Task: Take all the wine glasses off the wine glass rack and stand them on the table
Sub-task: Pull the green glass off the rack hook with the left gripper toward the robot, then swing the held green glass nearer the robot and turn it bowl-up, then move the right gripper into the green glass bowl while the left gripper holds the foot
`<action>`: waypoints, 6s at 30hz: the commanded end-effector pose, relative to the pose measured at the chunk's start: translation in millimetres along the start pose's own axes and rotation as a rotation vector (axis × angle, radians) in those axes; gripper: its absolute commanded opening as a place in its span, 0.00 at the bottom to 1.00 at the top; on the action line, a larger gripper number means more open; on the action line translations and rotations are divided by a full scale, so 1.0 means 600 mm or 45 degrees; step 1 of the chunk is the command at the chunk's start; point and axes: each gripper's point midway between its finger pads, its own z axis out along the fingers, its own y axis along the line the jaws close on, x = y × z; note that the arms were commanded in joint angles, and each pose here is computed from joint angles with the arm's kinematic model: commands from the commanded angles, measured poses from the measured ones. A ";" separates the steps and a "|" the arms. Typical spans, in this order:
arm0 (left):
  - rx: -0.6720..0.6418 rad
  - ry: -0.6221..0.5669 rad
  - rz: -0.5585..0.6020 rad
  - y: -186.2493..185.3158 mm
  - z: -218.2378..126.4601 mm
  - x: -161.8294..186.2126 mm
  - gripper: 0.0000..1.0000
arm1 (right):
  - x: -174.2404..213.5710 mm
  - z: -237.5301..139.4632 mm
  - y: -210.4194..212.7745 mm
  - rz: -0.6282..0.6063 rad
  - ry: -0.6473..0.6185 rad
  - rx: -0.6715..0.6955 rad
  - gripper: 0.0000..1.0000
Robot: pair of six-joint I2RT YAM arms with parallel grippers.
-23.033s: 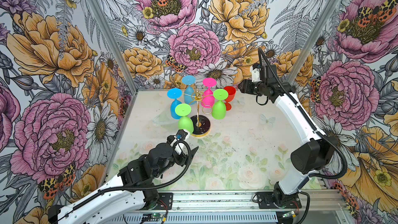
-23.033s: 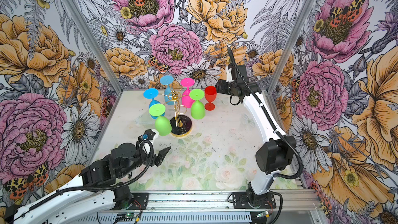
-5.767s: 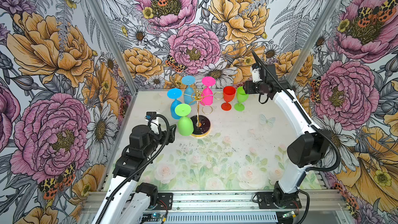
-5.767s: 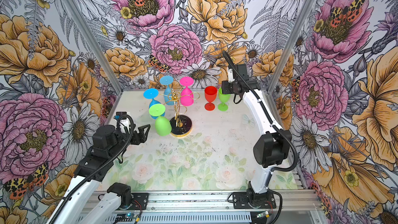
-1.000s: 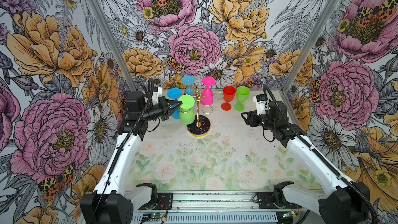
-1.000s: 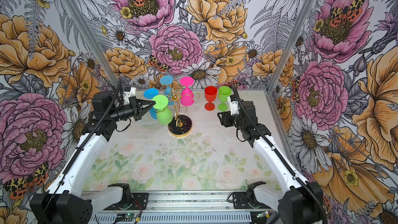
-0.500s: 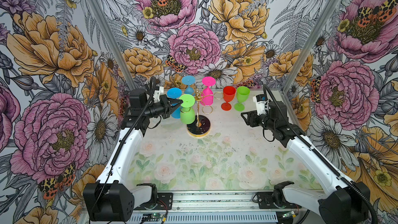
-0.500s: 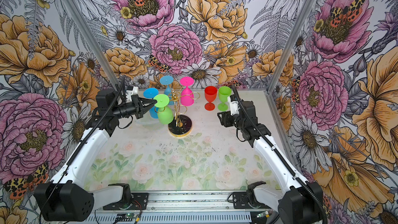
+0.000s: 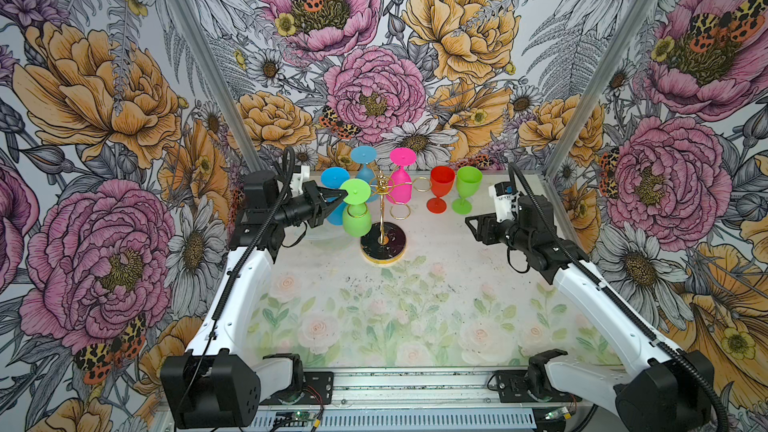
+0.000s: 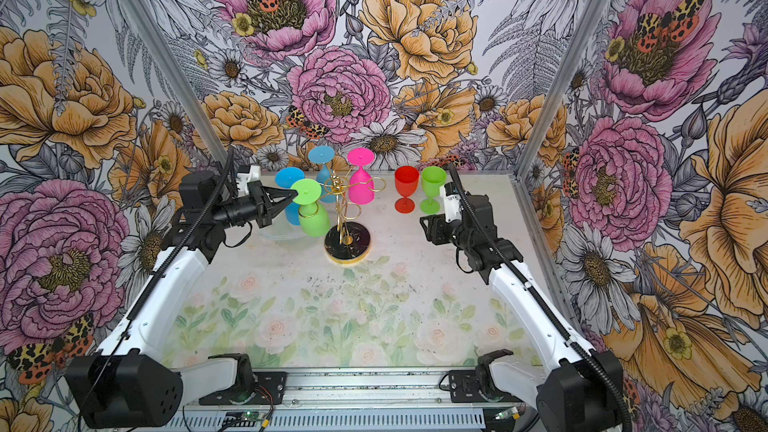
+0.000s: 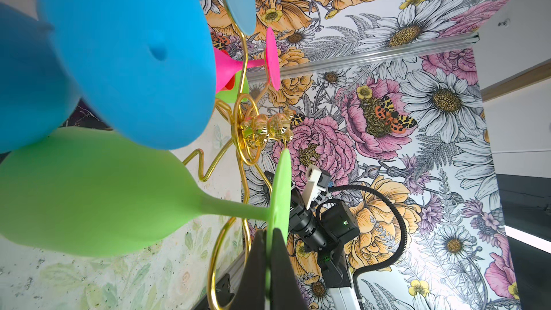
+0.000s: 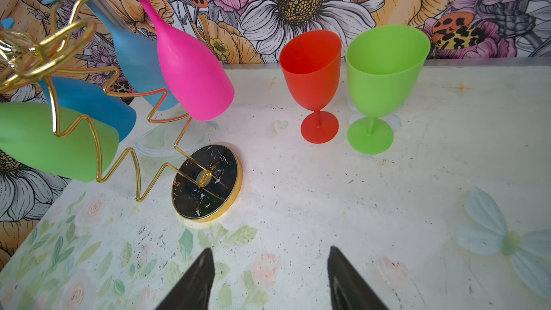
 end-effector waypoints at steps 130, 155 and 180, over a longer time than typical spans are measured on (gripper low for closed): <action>-0.436 0.686 2.934 0.193 0.118 0.471 0.00 | 0.034 0.016 0.074 0.288 0.482 -0.201 0.61; -0.561 0.655 3.230 0.209 0.132 0.477 0.00 | 0.052 0.034 0.134 0.251 0.579 -0.366 0.60; -0.752 0.497 3.295 0.199 0.139 0.451 0.00 | 0.094 0.058 0.142 0.267 0.690 -0.395 0.45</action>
